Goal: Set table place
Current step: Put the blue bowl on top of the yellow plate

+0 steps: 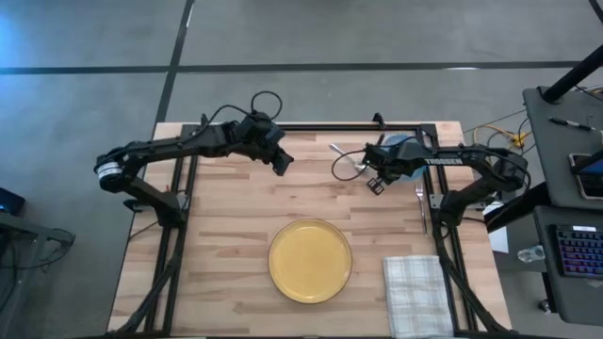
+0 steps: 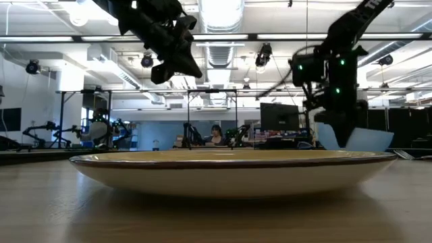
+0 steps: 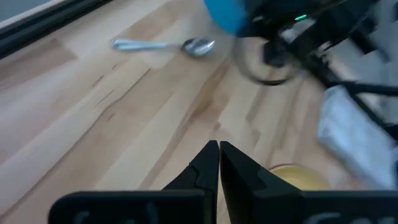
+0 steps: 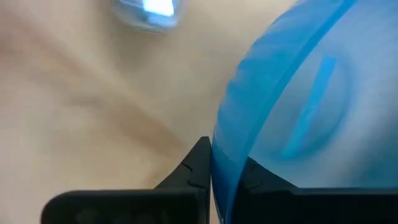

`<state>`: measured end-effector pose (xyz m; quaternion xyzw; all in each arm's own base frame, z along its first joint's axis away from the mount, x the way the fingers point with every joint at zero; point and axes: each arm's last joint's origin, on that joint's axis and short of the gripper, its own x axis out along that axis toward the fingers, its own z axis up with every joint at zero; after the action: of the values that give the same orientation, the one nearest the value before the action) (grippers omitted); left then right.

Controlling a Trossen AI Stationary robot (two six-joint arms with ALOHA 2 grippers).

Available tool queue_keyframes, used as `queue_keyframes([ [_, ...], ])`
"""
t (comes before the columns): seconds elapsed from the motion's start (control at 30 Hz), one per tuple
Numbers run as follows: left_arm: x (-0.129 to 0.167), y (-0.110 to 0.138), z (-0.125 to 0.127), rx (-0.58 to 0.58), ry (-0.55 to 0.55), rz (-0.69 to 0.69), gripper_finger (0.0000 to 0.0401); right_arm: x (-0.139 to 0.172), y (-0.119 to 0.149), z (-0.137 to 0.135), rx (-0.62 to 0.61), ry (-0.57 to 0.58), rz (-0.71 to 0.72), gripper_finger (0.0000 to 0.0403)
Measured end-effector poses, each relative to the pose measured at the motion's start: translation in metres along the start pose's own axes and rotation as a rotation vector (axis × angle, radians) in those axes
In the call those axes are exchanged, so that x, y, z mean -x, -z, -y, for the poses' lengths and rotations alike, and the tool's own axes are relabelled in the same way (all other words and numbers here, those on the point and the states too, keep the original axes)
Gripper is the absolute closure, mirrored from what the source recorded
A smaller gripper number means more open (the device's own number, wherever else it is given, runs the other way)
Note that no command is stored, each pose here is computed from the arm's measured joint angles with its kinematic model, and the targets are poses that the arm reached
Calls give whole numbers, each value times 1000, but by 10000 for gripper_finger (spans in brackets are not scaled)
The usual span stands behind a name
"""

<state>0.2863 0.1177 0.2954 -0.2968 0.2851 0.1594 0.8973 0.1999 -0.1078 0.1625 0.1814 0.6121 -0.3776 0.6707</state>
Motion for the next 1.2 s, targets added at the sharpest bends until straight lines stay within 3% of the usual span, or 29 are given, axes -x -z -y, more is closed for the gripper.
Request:
queue_keyframes([
  [0.13,-6,18,7,6,-39,-43,401,18,0,-15,60,-92,10,394],
  [0.3,-5,46,27,68,-9,-81,401,45,2,-39,245,-125,45,394],
  [0.73,50,136,103,213,-3,172,401,124,23,-118,801,-332,273,394],
  [0.97,80,177,131,163,69,225,401,152,40,-173,888,-410,302,394],
  [1.2,99,209,150,121,186,138,401,159,56,-243,906,-410,237,394],
])
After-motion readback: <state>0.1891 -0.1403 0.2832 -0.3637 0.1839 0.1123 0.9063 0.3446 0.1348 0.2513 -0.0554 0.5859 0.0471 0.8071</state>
